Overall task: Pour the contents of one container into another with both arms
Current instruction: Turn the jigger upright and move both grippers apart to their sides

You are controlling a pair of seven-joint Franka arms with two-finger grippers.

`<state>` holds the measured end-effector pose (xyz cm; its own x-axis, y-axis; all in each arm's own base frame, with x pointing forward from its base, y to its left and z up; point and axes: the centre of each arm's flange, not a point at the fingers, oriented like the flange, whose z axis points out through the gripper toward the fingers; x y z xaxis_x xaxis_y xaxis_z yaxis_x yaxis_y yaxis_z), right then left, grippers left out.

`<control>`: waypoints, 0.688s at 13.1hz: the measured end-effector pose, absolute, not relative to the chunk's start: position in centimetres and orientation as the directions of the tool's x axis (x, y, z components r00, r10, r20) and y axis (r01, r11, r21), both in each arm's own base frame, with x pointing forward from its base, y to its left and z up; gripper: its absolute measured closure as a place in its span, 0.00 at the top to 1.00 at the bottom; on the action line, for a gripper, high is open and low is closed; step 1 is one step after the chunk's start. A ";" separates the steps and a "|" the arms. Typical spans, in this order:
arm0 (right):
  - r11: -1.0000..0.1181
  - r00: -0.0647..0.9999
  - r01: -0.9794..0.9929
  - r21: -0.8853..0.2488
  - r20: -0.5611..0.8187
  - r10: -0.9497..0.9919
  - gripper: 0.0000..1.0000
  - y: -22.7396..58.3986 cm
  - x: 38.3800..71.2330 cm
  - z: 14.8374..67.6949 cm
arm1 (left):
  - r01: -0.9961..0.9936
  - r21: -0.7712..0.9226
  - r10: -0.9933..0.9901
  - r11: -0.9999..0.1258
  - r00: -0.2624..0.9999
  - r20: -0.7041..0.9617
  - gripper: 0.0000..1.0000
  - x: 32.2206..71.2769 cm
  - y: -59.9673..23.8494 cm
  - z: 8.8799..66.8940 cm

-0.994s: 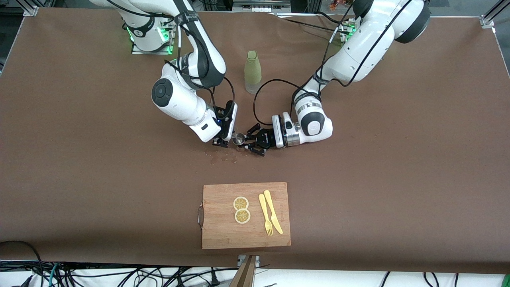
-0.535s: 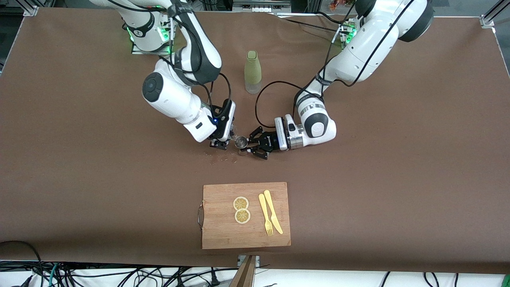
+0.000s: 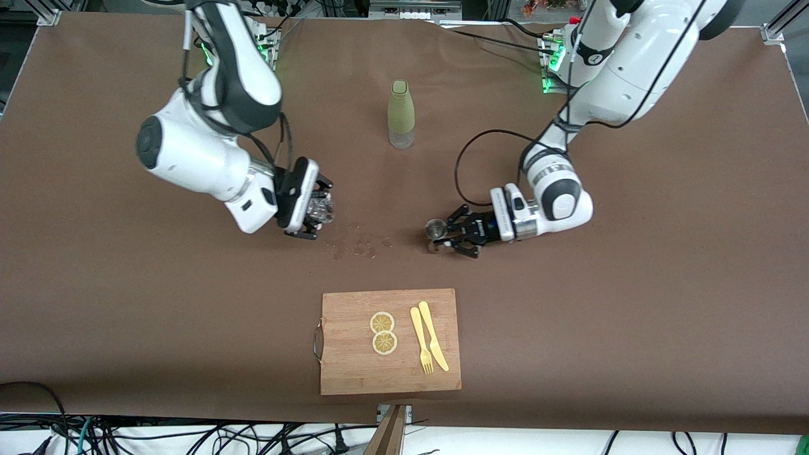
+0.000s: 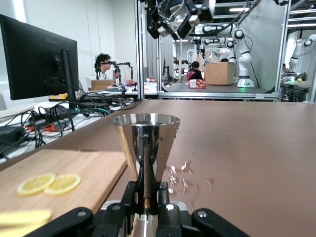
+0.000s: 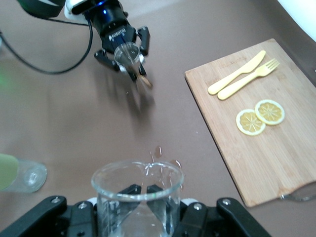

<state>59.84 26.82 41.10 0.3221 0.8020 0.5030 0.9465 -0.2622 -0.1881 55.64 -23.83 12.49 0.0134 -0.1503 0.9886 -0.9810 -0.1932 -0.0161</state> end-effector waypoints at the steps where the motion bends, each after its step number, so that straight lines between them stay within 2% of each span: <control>1: -0.260 0.324 0.946 -0.193 0.509 0.798 0.13 25.6 60.2 41.2 | -0.985 -0.018 -0.148 -0.171 0.008 0.989 0.22 55.4 -21.4 12.2; 5: -0.237 0.315 0.949 -0.210 0.538 0.782 0.13 23.1 61.2 41.2 | -0.997 -0.044 -0.149 -0.070 -0.033 0.988 0.22 55.4 -10.1 11.3; 9: -0.147 0.255 0.962 -0.228 0.576 0.777 0.13 19.2 63.3 40.8 | -0.999 -0.037 -0.174 0.000 -0.036 0.984 0.22 54.2 -0.1 11.5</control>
<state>63.29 19.22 40.83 0.2554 0.7766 0.5759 0.9624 -0.1475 -0.2280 54.20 -0.10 11.48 -0.0364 -0.1743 0.9840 -0.9993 -0.0004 -0.0370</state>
